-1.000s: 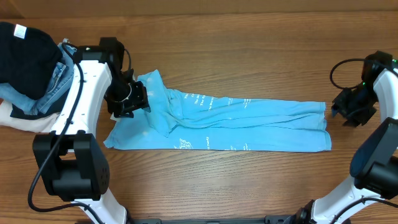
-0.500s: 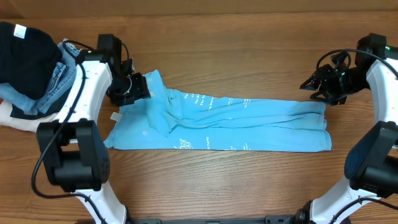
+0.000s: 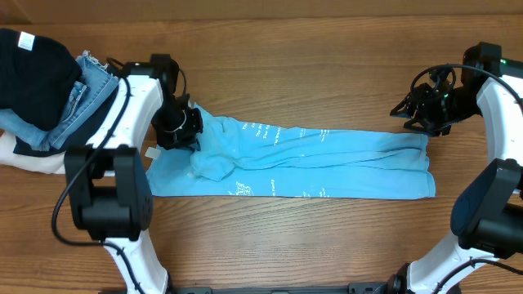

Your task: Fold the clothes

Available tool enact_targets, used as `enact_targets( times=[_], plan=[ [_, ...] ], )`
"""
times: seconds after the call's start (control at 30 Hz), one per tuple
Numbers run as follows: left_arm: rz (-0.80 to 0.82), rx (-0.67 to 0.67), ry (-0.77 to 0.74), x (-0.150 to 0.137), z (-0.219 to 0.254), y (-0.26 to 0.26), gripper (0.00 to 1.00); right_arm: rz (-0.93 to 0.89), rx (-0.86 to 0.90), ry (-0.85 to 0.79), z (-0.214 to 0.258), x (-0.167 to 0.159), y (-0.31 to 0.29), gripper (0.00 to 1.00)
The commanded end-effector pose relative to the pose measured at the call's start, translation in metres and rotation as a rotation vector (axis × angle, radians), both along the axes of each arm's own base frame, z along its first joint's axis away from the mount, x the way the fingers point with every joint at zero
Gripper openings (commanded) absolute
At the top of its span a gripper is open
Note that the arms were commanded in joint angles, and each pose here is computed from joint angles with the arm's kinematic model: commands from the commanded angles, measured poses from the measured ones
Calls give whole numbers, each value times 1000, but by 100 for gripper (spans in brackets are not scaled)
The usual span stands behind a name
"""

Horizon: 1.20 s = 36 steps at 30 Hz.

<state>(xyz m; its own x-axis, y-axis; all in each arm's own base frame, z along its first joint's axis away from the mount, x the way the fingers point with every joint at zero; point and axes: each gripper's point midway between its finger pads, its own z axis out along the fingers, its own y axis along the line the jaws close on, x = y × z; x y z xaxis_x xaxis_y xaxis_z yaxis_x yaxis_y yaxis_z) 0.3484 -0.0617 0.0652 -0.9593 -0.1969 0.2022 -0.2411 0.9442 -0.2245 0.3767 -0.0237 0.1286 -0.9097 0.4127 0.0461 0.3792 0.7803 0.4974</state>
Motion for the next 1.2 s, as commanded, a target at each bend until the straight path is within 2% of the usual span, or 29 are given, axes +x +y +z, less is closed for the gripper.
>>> enact_targets(
  times=[0.0,0.07,0.13,0.17,0.23,0.3,0.43,0.47,0.57,0.7,0.73,0.77,0.8,0.83,0.87,0.97,1.17],
  plan=[
    [34,103,-12,-5,22,19,11,15,-5,-69,18,6,3,49],
    [30,141,7,-10,21,25,17,15,-5,-69,18,6,3,49],
    [25,178,13,-12,21,32,45,15,-5,-69,18,6,3,49],
    [24,180,13,-12,21,32,54,15,-5,-69,18,6,3,49],
    [18,234,10,-12,20,41,56,15,-5,-68,18,6,3,49],
    [70,395,28,-17,17,68,68,15,-5,-68,18,6,3,50],
    [159,401,47,-22,-3,83,81,15,-5,-69,18,6,3,50],
    [212,366,40,-20,-11,86,82,15,-5,-69,18,6,3,50],
    [231,140,-14,-7,-29,61,77,15,-5,-69,18,6,3,50],
    [201,105,-47,-5,-45,44,77,15,-4,-69,18,6,3,50],
    [197,105,-52,-5,-47,43,62,15,-4,-69,18,6,3,50],
    [198,104,-57,-4,-48,43,52,15,-4,-69,18,6,3,50],
    [199,104,-59,-3,-48,43,38,15,-4,-69,18,6,3,50],
    [202,94,-56,-3,-47,41,16,15,-4,-69,18,6,3,50],
    [208,61,-53,-3,-46,37,5,15,-4,-69,18,6,3,50],
    [223,33,-36,-5,-39,35,4,15,-4,-69,18,6,3,50],
    [225,70,11,-13,-28,43,4,15,-5,-72,18,7,2,50]
  ],
)
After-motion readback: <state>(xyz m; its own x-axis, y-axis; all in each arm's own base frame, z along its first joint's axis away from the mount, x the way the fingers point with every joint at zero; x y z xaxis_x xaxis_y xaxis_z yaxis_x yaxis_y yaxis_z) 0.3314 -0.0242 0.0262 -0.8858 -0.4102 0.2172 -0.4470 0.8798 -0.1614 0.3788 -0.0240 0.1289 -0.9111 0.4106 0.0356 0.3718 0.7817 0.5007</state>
